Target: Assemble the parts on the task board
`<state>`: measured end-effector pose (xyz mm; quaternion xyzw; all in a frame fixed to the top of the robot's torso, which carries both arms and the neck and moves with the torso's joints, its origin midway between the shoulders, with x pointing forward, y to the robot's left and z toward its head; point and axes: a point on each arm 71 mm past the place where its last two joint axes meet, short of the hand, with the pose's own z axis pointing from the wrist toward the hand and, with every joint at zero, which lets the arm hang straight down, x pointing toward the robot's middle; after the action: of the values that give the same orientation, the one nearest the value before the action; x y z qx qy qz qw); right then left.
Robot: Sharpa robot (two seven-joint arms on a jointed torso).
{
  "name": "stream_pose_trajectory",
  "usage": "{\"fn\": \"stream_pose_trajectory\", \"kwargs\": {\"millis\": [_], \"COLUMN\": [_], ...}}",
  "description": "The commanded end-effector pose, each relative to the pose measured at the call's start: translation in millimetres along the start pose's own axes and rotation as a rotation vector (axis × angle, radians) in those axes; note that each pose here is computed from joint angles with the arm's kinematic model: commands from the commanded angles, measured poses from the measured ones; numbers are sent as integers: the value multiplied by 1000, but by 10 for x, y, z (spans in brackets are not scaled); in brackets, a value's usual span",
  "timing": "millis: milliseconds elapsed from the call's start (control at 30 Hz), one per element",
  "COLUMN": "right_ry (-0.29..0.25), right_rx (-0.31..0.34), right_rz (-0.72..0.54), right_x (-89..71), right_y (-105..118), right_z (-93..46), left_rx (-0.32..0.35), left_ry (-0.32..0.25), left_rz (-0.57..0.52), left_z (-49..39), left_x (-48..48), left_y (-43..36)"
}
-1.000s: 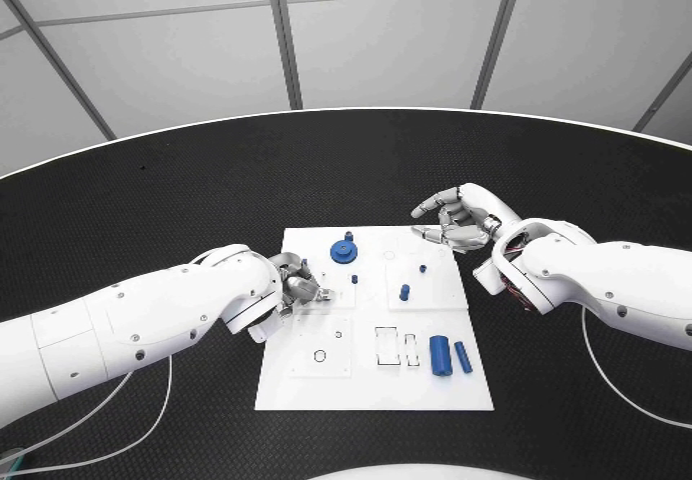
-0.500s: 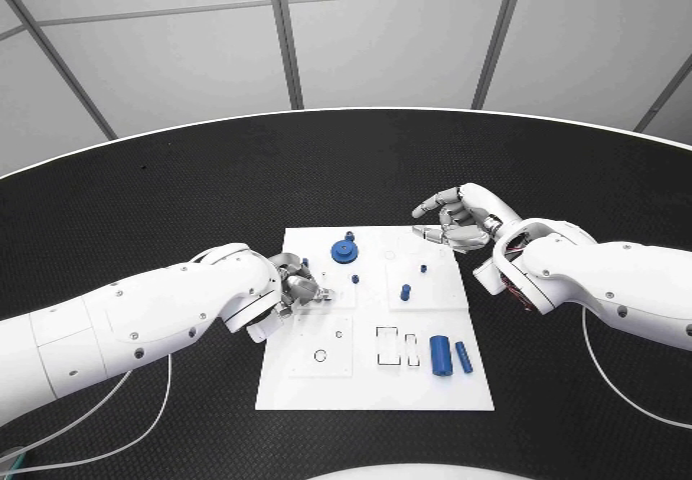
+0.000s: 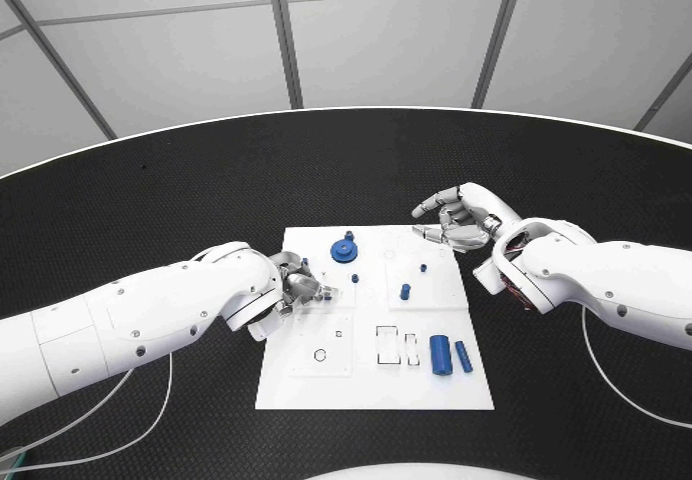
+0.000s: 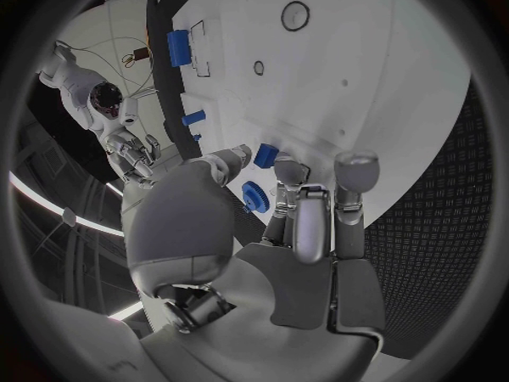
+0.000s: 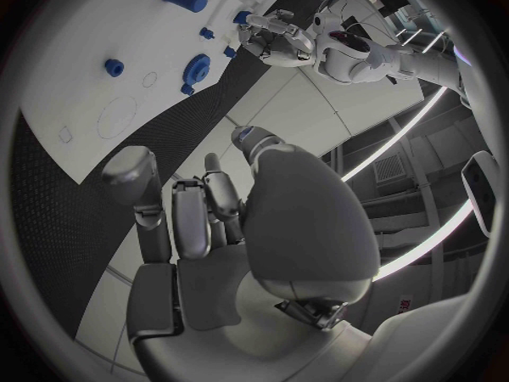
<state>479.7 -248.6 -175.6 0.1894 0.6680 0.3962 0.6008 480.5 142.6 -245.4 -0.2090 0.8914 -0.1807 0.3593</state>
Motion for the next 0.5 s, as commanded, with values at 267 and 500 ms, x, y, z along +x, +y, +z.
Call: {"fn": "stream_pose_trajectory", "kwargs": {"millis": [267,500], "right_ry": [1,1], "right_rx": [1,1], "right_rz": [0,0], "right_x": [2,4], "right_y": [-4,-5], "right_z": [-1,-1], "left_rx": [3,-4], "left_ry": [2,-2], "left_rz": [1,-1], "left_z": [3,13], "left_x": [12,2], "left_y": [-20,-15]}}
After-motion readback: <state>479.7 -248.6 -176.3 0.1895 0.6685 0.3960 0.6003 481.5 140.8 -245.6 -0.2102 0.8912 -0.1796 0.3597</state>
